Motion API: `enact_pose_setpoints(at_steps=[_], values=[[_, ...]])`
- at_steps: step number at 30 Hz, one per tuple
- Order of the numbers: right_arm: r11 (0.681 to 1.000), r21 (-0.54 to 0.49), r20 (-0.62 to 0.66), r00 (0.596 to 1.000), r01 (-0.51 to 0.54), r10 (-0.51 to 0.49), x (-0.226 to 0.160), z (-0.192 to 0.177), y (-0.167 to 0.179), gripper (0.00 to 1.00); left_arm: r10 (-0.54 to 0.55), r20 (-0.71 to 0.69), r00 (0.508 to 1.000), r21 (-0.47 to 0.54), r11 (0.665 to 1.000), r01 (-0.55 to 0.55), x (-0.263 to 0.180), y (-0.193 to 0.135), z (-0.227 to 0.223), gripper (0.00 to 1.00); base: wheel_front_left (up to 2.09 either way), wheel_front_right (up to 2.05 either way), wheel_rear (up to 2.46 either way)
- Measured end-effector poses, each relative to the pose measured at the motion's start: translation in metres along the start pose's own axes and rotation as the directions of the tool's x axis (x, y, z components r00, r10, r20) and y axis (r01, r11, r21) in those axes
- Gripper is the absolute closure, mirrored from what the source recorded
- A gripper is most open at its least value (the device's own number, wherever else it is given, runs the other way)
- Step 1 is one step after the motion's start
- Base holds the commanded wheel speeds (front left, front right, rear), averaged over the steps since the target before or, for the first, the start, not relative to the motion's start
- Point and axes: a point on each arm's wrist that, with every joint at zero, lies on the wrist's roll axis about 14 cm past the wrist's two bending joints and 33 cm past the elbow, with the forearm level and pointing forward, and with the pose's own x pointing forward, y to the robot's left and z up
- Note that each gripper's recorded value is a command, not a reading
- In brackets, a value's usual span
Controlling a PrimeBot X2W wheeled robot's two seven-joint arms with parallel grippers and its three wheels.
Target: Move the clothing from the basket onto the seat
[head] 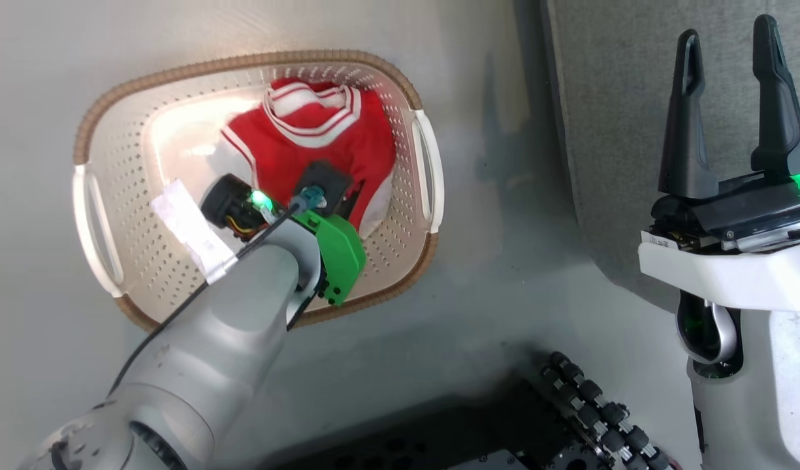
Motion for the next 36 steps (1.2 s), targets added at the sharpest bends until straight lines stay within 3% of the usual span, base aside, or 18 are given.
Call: enact_pose_setpoints(at_steps=[8,16,27,36], values=[[0.999,0.034,0.059,0.998,0.007,-0.009,-0.013,0.037,0.002,0.00,0.019,0.114,0.993,-0.034,0.999,-0.015,-0.034,-0.026,0.035,1.00,0.00,0.00,0.00],[0.998,0.067,0.091,0.996,0.012,-0.018,-0.045,0.069,0.004,0.00,0.089,0.325,0.942,-0.078,0.995,-0.066,-0.086,-0.056,0.091,1.00,0.00,0.00,0.00],[0.993,0.109,0.162,0.987,-0.035,0.017,-0.091,0.112,0.016,0.00,0.170,0.600,0.782,-0.067,0.984,-0.163,-0.178,-0.088,0.161,1.00,0.00,0.00,0.00],[0.987,0.137,0.182,0.982,-0.080,0.054,-0.132,0.125,0.030,0.00,0.226,0.740,0.634,-0.070,0.962,-0.262,-0.250,-0.110,0.184,1.00,0.00,0.00,0.00]])
